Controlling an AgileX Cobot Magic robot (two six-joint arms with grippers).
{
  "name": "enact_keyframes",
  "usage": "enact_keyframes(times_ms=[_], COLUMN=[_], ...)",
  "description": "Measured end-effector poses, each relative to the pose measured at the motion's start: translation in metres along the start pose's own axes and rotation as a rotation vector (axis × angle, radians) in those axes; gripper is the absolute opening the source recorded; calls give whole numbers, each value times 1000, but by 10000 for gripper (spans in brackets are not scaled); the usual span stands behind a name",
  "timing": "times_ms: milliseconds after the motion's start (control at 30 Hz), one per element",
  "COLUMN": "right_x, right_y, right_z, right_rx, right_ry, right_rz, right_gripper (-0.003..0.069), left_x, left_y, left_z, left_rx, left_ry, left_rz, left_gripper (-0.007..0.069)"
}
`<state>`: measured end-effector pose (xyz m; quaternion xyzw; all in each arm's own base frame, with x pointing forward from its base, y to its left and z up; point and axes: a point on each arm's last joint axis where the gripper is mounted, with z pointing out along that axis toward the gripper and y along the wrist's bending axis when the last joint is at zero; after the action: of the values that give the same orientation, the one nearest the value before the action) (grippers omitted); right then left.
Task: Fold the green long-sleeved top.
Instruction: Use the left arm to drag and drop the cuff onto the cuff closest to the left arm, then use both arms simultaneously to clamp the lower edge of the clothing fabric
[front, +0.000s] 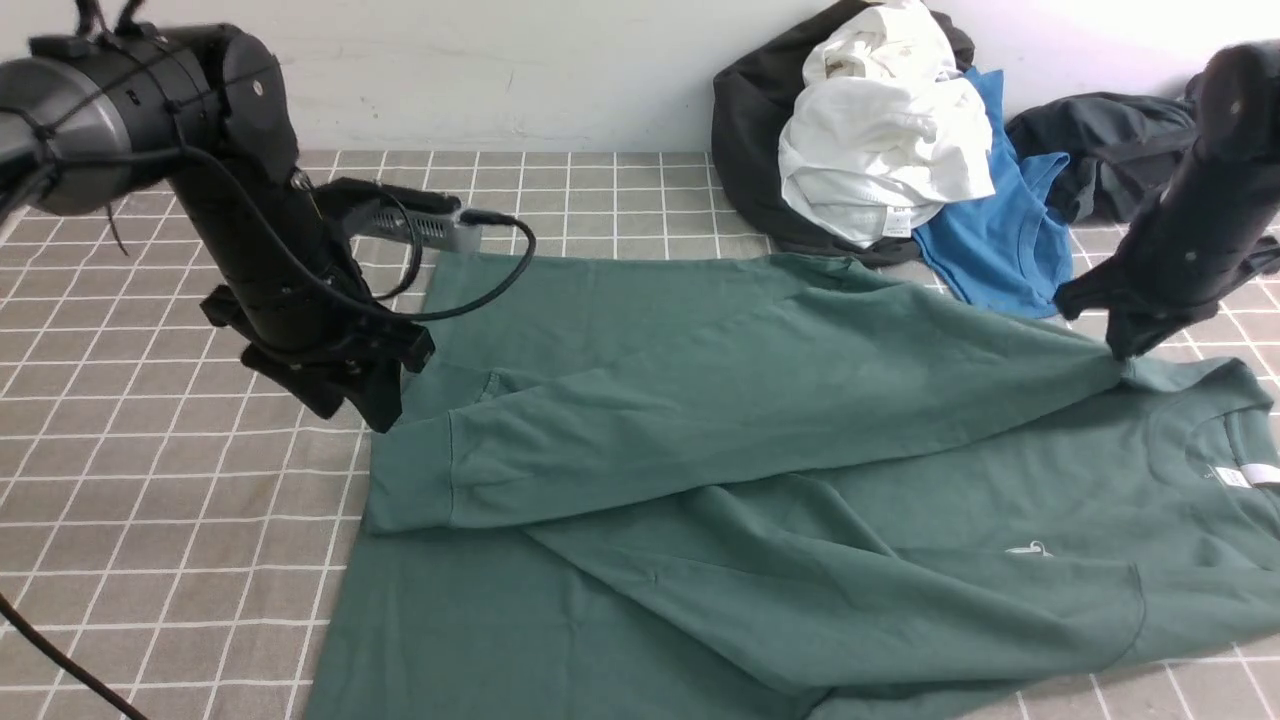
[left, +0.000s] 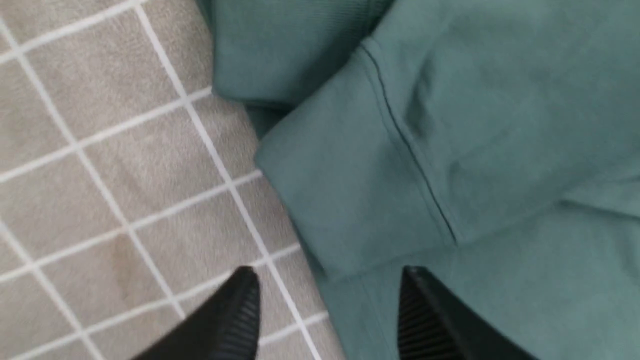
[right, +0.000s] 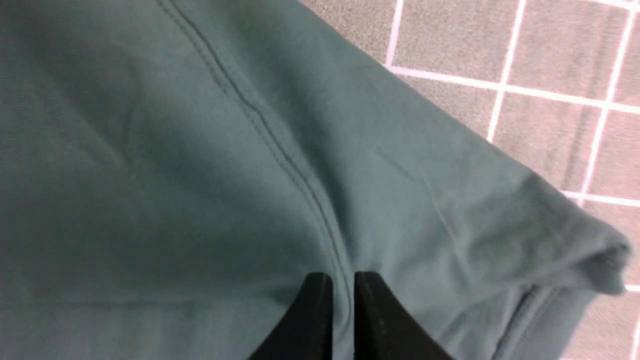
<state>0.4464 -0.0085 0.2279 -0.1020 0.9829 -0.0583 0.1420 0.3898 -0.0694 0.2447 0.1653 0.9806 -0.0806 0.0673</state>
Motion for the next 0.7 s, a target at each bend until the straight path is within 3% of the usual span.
enact_keyframes(times_ms=[200,367,400,567,700], right_x=[8,41,43,108,141], right_y=[0,44,49,119,146], right_z=[-95,-180,-180,-168,-134], right_rx=[-31,-167,-177,-296,-315], right_ry=[-160,-325,-318,-262,-252], right_rz=[41,-67,-80,-329,-461], right_gripper=[86,88,88,88,88], left_x=[15,59,59,122,151], left_y=[-22,-76,-76,-119,-120], left_z=[-49,-35,-35,12,46], left_rx=[37,64,63,67,9], left_ry=[-110,-5,-6,159,226], left_rz=[15,209,209,619,803], left_gripper=[395,395,395,395,395])
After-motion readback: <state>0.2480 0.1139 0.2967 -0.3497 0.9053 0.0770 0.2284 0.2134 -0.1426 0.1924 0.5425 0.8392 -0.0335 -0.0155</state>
